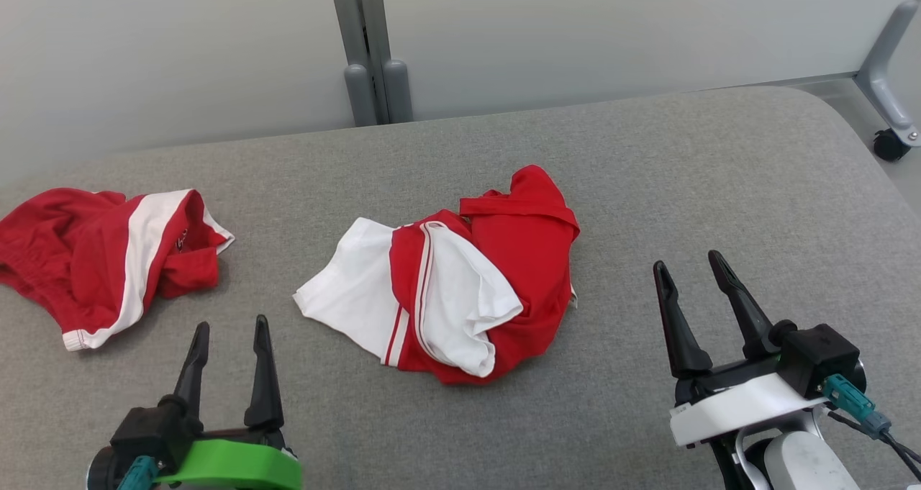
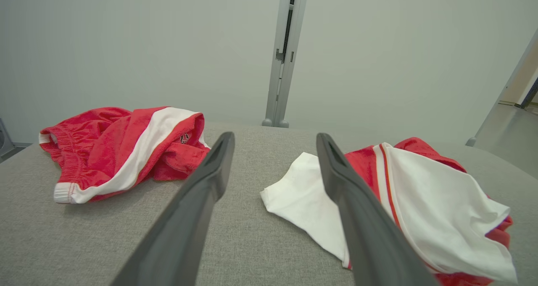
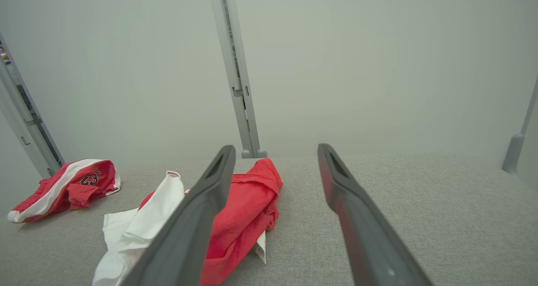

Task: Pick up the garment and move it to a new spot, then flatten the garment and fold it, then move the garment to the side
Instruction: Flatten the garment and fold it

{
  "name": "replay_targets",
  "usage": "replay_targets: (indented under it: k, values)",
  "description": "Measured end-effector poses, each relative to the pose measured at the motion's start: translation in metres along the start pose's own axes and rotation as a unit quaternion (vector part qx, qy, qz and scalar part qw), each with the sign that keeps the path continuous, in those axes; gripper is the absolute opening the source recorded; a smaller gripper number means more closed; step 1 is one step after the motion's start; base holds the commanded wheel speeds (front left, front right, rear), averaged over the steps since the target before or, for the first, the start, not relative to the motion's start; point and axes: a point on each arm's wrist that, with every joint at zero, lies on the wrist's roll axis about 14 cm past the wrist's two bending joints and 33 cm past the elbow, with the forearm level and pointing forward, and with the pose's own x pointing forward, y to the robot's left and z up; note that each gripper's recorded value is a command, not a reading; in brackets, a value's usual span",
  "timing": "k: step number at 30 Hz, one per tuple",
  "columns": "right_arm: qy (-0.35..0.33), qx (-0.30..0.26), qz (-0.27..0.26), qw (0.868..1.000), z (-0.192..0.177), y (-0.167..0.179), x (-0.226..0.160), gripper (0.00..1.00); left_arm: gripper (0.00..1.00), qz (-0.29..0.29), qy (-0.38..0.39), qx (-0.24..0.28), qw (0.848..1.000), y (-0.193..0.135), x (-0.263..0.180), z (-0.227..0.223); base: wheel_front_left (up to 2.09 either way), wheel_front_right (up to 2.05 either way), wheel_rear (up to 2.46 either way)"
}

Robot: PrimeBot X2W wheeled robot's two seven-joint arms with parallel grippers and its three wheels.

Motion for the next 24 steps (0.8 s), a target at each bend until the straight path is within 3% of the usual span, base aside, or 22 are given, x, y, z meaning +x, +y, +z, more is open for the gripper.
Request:
replay_targets:
  k: [3, 5, 10, 16, 24]
  values:
    - [0.000, 0.000, 0.000, 1.000, 0.000, 0.000, 0.000, 1.00, 1.00, -0.015, 0.019, -0.016, 1.000, -0.009, -0.002, -0.012, 0.00, 0.00, 0.00]
    - [0.002, -0.001, 0.000, 1.000, -0.001, -0.001, 0.001, 1.00, 1.00, -0.040, 0.046, -0.064, 0.996, -0.026, -0.004, -0.023, 0.00, 0.00, 0.00]
    - [0.003, -0.003, 0.000, 1.000, -0.003, -0.003, 0.006, 1.00, 1.00, -0.115, 0.121, -0.085, 0.982, -0.074, 0.005, -0.041, 0.00, 0.00, 0.00]
    - [0.001, -0.004, -0.002, 1.000, -0.003, -0.006, 0.013, 1.00, 1.00, -0.190, 0.193, -0.101, 0.957, -0.122, 0.017, -0.051, 0.00, 0.00, 0.00]
    - [0.005, -0.006, -0.028, 1.000, -0.005, -0.022, 0.011, 1.00, 1.00, -0.250, 0.236, -0.073, 0.936, -0.167, 0.034, -0.062, 0.00, 0.00, 0.00]
